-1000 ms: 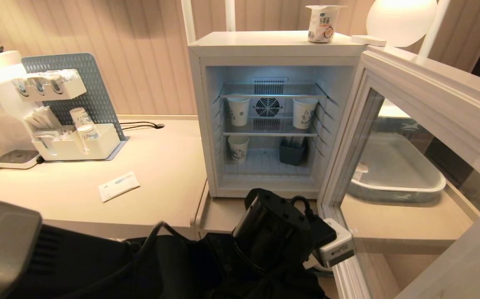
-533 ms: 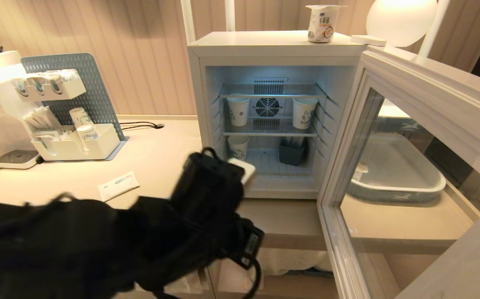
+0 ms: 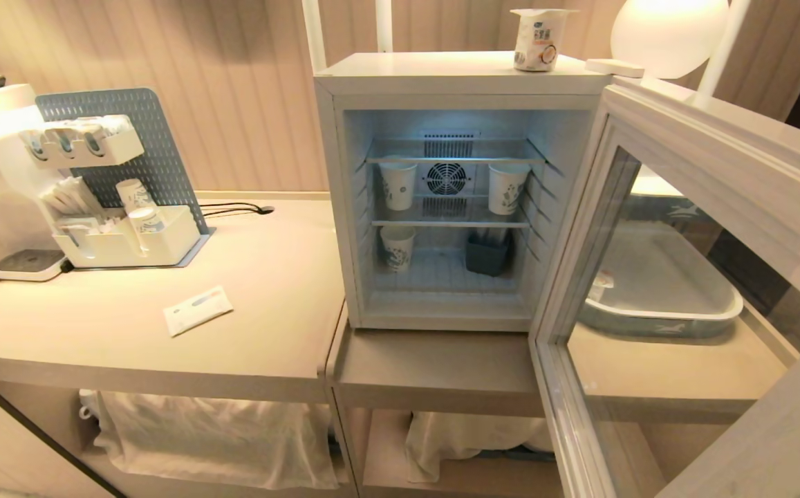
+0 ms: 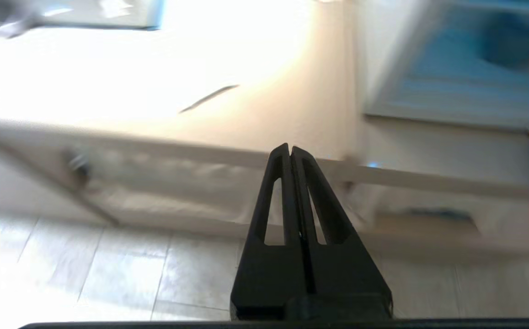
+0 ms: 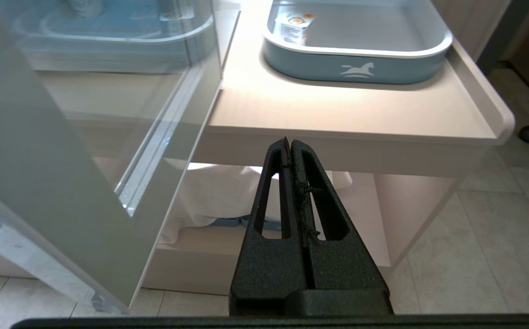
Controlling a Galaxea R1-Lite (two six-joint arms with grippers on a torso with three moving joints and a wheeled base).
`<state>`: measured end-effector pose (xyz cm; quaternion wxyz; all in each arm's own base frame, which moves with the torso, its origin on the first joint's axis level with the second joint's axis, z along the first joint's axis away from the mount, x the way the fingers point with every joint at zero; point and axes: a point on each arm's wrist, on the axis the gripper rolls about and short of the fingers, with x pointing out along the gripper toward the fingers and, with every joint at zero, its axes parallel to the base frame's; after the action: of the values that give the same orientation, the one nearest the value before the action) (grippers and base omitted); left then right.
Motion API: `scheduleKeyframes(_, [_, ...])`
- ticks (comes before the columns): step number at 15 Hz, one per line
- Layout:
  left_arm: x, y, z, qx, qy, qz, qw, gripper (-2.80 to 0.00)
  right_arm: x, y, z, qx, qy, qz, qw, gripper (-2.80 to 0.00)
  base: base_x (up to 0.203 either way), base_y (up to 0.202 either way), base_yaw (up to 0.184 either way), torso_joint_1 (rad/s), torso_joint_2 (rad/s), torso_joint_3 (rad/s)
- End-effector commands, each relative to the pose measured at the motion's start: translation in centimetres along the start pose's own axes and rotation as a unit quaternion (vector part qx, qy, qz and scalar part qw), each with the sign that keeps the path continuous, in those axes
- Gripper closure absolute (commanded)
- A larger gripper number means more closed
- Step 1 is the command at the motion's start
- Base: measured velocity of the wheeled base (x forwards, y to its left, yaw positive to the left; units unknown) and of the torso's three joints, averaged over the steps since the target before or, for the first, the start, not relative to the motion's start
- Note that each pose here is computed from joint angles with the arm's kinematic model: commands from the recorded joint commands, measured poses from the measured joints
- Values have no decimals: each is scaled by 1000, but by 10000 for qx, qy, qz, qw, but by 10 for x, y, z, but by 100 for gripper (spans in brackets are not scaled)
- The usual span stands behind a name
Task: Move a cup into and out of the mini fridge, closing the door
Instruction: Put the yoghurt in the freezer
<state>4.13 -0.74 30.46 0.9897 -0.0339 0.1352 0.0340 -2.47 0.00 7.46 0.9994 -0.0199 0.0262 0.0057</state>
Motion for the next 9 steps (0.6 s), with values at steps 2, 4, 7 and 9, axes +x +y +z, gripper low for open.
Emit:
scheduleKeyframes(2, [-92, 33, -62, -636, -871, 746, 9914, 0, 0, 0, 0, -2, 6, 2, 10000, 0, 0, 0, 0, 0, 0, 0])
scheduleKeyframes(4, [-106, 21, -103, -743, -592, 677, 9932, 0, 0, 0, 0, -1, 6, 2, 10000, 0, 0, 0, 0, 0, 0, 0])
scheduleKeyframes(7, [-91, 22, -147, -387, -537, -44, 9978, 0, 0, 0, 0, -1, 6, 2, 10000, 0, 0, 0, 0, 0, 0, 0])
scheduleKeyframes(9, [-63, 24, -185, 88, -686, -325, 9971, 0, 0, 0, 0, 7, 4, 2, 10000, 0, 0, 0, 0, 0, 0, 0])
